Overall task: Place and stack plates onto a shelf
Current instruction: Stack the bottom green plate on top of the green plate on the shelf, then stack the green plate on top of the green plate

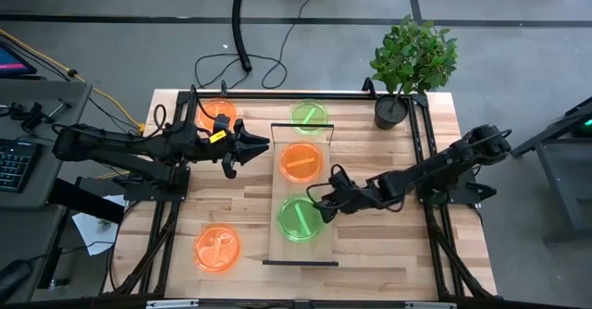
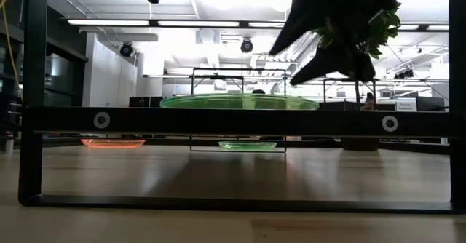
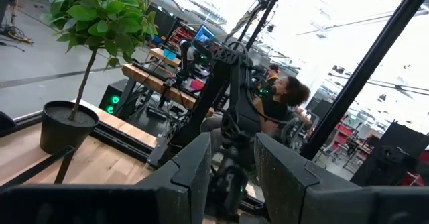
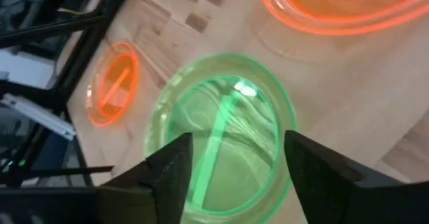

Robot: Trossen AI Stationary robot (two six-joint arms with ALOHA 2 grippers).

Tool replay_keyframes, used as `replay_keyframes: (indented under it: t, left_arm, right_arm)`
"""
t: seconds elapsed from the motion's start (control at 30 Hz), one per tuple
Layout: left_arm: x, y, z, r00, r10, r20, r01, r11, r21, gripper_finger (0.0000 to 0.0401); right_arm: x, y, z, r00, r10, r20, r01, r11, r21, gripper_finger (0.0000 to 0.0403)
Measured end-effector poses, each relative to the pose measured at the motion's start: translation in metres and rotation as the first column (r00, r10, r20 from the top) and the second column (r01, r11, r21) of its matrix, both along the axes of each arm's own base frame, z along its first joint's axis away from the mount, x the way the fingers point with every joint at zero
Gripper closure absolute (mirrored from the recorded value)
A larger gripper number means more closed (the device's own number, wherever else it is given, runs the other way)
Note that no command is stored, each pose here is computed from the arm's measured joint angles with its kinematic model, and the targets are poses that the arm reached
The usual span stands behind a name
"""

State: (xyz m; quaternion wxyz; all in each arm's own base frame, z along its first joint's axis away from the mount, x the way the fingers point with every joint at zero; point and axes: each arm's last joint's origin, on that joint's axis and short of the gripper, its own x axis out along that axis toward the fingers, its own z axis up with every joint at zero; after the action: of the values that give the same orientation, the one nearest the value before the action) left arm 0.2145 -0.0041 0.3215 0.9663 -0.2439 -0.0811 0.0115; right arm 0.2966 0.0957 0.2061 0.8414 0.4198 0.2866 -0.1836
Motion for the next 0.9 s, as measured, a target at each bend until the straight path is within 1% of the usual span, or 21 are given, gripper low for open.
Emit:
replay_keyframes:
  t: [0.13,0.23,0.37,0.5,0.6,0.67,0.73,0.9]
  left_arm:
    - [0.0,0.0,0.0,1.0,0.0,0.0,0.0,1.0,0.0,0.0295]
    - [0.0,0.0,0.0,1.0,0.0,0.0,0.0,1.0,0.0,0.0295]
    - [0.0,0.0,0.0,1.0,0.0,0.002,0.0,1.0,0.0,0.0295]
    - [0.0,0.0,0.001,1.0,0.001,0.009,-0.001,1.0,-0.001,0.0295]
    - [0.0,0.0,0.002,1.0,0.013,0.016,-0.013,1.0,0.002,0.0295]
    - [0.0,0.001,0.003,0.999,0.027,0.028,-0.028,1.0,0.014,0.0295]
    - [-0.001,0.001,0.004,0.998,0.047,0.037,-0.048,0.998,0.028,0.0295]
    - [-0.002,0.004,0.008,0.985,0.149,0.083,-0.154,0.987,0.052,0.0295]
  right_arm:
    - [-0.013,-0.008,0.02,0.999,0.039,0.003,-0.039,0.998,-0.05,0.0173]
    - [-0.031,-0.017,0.038,0.999,0.041,-0.008,-0.041,0.994,-0.098,0.0171]
    - [-0.056,-0.029,0.061,1.0,-0.002,0.014,0.004,0.989,-0.149,0.0171]
    - [-0.071,-0.041,0.078,0.997,-0.048,0.063,0.057,0.987,-0.151,0.0171]
    - [-0.076,-0.051,0.086,0.989,-0.103,0.103,0.118,0.981,-0.153,0.0171]
    - [-0.077,-0.061,0.089,0.979,-0.16,0.123,0.178,0.973,-0.146,0.0171]
    - [-0.074,-0.073,0.092,0.961,-0.229,0.157,0.251,0.958,-0.136,0.0171]
    - [-0.061,-0.107,0.102,0.904,-0.314,0.289,0.37,0.914,-0.165,0.0171]
